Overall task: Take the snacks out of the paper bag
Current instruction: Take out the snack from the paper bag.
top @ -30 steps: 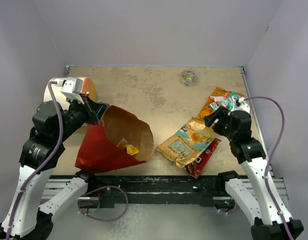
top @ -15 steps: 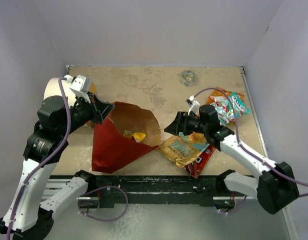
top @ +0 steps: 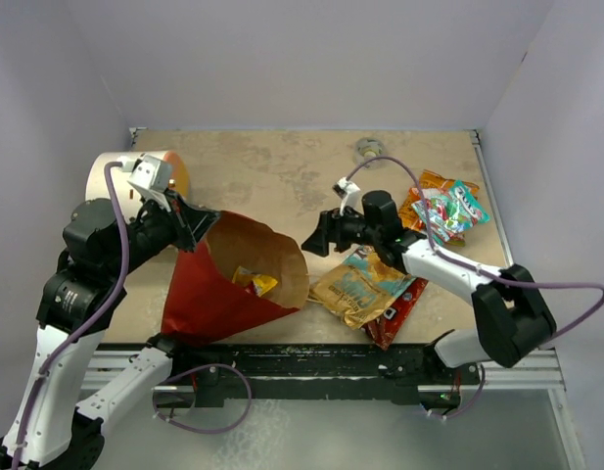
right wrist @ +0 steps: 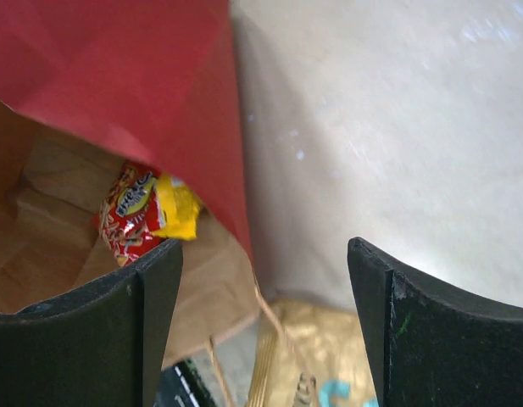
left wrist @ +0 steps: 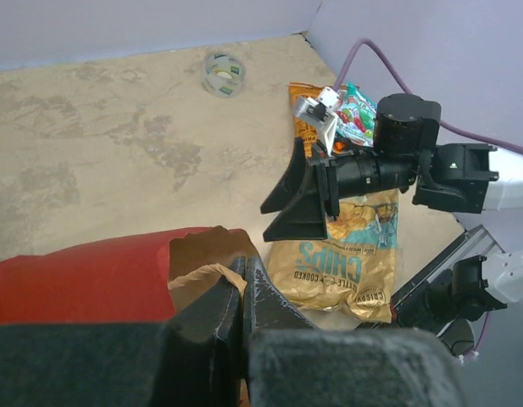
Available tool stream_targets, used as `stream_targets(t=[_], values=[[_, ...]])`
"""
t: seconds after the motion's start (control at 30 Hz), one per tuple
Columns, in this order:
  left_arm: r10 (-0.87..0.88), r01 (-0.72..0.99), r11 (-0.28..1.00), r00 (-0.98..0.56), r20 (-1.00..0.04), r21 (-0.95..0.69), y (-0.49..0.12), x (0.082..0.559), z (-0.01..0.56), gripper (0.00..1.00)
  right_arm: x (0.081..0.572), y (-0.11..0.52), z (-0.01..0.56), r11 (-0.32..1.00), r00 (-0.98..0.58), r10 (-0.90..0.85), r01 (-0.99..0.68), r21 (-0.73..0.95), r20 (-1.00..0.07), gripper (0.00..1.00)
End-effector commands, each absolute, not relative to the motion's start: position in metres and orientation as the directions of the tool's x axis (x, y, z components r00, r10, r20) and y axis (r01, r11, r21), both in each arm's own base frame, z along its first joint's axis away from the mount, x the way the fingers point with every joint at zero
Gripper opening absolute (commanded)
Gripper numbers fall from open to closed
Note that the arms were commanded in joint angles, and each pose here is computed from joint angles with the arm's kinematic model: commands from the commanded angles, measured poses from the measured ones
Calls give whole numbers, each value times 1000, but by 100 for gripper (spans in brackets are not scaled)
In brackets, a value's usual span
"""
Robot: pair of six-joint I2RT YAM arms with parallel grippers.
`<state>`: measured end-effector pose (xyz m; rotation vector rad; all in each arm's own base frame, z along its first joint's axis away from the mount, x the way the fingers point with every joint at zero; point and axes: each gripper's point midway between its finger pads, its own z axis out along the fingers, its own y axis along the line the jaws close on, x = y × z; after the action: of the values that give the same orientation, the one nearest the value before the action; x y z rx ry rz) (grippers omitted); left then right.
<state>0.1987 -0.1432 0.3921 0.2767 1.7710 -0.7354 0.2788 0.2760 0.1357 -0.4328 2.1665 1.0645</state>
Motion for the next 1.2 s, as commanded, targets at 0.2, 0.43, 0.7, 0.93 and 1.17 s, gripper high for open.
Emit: stream_targets(t=[0.2,0.43,0.7,0.93,1.17], values=[[-198,546,775,-269,-943,-318,-137,189,410,0,286,342,157,504,-568,54,-694,514,-821,72],[-204,506,792,-309,-929,-342,-134,191,402,0,281,335,156,524,-579,143,-644,558,-803,42],[-173,416,852,-348,-921,-317,-126,215,395,0,283,312,209,569,-481,295,-606,556,-826,1],[-146,463,837,-326,-934,-293,-137,229,413,0,282,289,195,687,-482,197,-554,471,-854,23],[-144,470,834,-321,-936,-290,-135,222,409,0,259,313,142,579,-575,41,-652,489,-817,72]])
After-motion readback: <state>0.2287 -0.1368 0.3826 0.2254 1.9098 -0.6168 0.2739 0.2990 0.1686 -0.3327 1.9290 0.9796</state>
